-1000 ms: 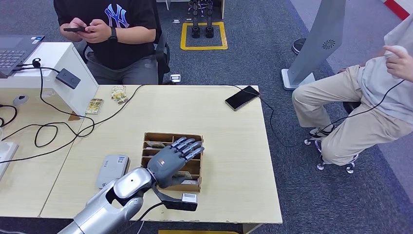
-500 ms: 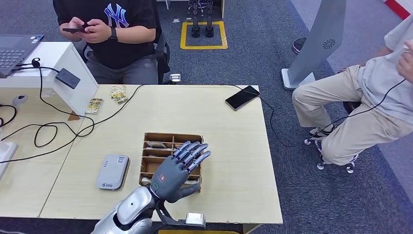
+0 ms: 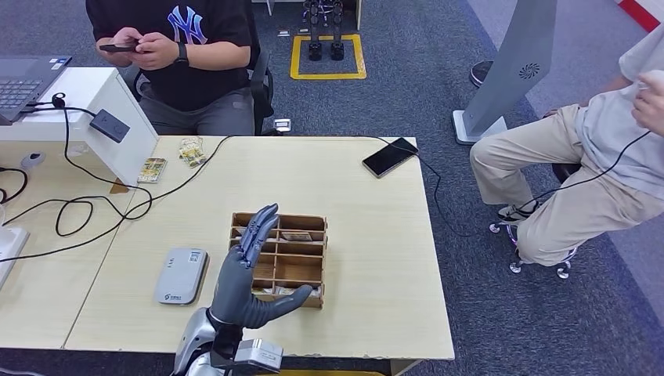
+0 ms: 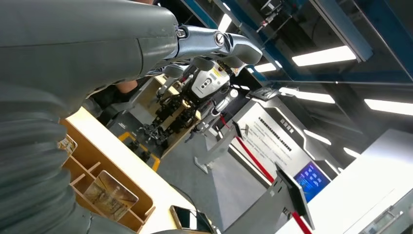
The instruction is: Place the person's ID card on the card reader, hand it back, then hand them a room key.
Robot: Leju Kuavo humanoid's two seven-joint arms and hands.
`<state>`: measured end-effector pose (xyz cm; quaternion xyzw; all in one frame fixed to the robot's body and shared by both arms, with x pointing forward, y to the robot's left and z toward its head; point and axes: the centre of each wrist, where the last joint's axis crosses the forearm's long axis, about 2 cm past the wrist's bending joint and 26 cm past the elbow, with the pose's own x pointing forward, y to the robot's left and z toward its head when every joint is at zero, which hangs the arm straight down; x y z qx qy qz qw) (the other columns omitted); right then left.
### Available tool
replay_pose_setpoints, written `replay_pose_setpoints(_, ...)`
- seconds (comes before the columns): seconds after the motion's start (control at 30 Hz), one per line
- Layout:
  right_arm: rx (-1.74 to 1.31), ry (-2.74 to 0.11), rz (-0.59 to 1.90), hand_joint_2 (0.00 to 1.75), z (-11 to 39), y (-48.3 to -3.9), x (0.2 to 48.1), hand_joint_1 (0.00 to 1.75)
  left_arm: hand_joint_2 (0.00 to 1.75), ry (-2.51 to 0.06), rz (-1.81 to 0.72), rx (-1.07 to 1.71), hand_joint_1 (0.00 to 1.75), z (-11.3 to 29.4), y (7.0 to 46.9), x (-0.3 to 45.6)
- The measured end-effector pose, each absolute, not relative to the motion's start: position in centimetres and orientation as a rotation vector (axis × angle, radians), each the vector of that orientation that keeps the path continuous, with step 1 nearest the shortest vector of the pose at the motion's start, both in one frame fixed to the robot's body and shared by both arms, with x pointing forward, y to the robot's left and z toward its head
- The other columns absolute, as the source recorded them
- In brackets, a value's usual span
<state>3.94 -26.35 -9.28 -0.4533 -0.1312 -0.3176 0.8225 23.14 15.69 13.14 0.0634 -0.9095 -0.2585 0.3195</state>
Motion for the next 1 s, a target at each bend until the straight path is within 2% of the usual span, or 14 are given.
replay_pose_setpoints(0.23, -0.965, -0.280, -0.676, 1.75, -9.3, -26.4, 3.9, 0.00, 1.75, -2.411, -0.656, 0.198, 0.00, 13.7, 15.8, 22.9)
replay_pose_setpoints(0.63, -0.964, -0.297, -0.652, 1.75, -9.3, -26.2, 4.0, 0.00, 1.75, -2.403, -0.916, 0.341, 0.00, 12.9, 16.5, 22.9)
replay_pose_setpoints(1.0, -0.961, -0.297, -0.644, 1.75, -9.3, -26.2, 4.0, 0.00, 1.75, -2.238, -1.191, 0.588, 0.05, 11.6, 18.0, 23.9)
